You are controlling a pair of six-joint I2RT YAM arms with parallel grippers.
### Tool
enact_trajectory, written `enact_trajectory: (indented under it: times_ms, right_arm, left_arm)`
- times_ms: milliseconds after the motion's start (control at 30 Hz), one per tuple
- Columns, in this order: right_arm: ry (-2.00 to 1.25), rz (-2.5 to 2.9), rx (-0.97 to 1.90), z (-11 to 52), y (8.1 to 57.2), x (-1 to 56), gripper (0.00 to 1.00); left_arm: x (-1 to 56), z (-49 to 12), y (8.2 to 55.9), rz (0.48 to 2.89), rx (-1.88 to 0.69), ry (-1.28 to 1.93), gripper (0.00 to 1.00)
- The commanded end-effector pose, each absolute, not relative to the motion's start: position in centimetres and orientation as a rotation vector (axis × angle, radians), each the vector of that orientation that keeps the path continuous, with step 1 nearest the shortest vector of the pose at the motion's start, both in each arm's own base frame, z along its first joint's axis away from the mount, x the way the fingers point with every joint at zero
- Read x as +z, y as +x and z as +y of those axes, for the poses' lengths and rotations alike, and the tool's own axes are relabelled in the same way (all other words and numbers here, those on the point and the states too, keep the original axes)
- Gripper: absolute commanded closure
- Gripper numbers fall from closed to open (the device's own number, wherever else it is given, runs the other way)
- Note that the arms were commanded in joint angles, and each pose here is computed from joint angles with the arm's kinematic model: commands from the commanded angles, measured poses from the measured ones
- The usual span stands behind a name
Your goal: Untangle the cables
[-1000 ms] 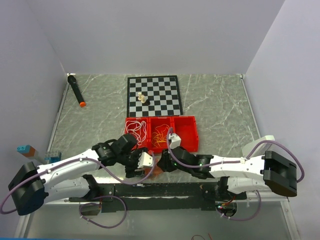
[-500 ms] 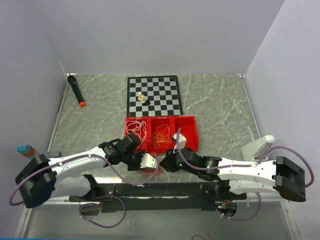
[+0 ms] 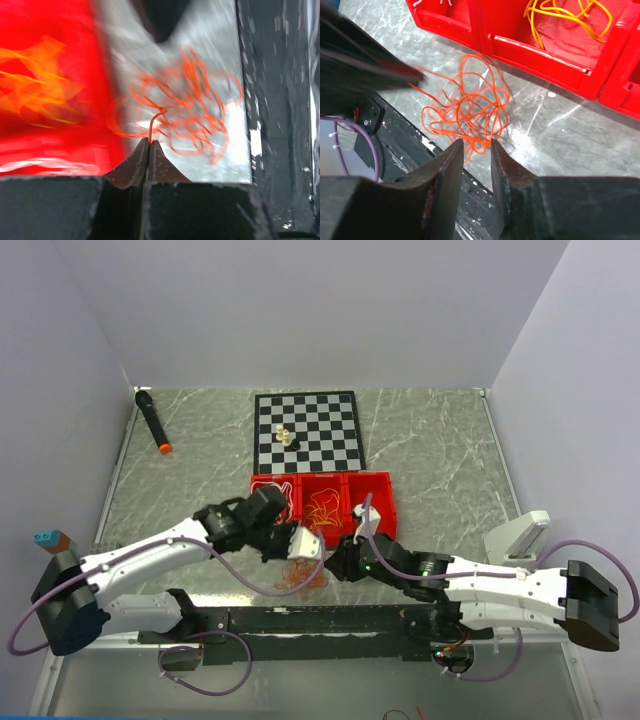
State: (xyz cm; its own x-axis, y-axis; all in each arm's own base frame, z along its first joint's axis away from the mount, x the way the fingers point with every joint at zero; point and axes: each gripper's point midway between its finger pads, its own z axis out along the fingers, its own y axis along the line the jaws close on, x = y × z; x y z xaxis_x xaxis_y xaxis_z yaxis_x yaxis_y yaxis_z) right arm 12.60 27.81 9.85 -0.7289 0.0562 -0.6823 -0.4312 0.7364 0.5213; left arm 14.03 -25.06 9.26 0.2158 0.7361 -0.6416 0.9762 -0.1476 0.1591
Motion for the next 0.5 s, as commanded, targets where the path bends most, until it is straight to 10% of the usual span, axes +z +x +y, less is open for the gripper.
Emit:
enact_trajectory:
  times_ms: [0,233,467]
  right_arm:
    - [-0.276,2.199,0.886,26.9,13.0,11.0,0.58]
    - [-0.284,2.094,0.95,26.7,13.1,15.1,0.3]
    - [-0.275,2.046,0.943,26.4,13.6,17.5,0.25]
  left_arm:
    - [20.2,-27.6,14.4,1.415,-0.633,1.826,0.99]
    - [28.9,-26.6,12.3,1.267,-0.668,1.773,0.99]
    - [33.2,-26.0,10.5,1.154,-0.687,1.696,0.99]
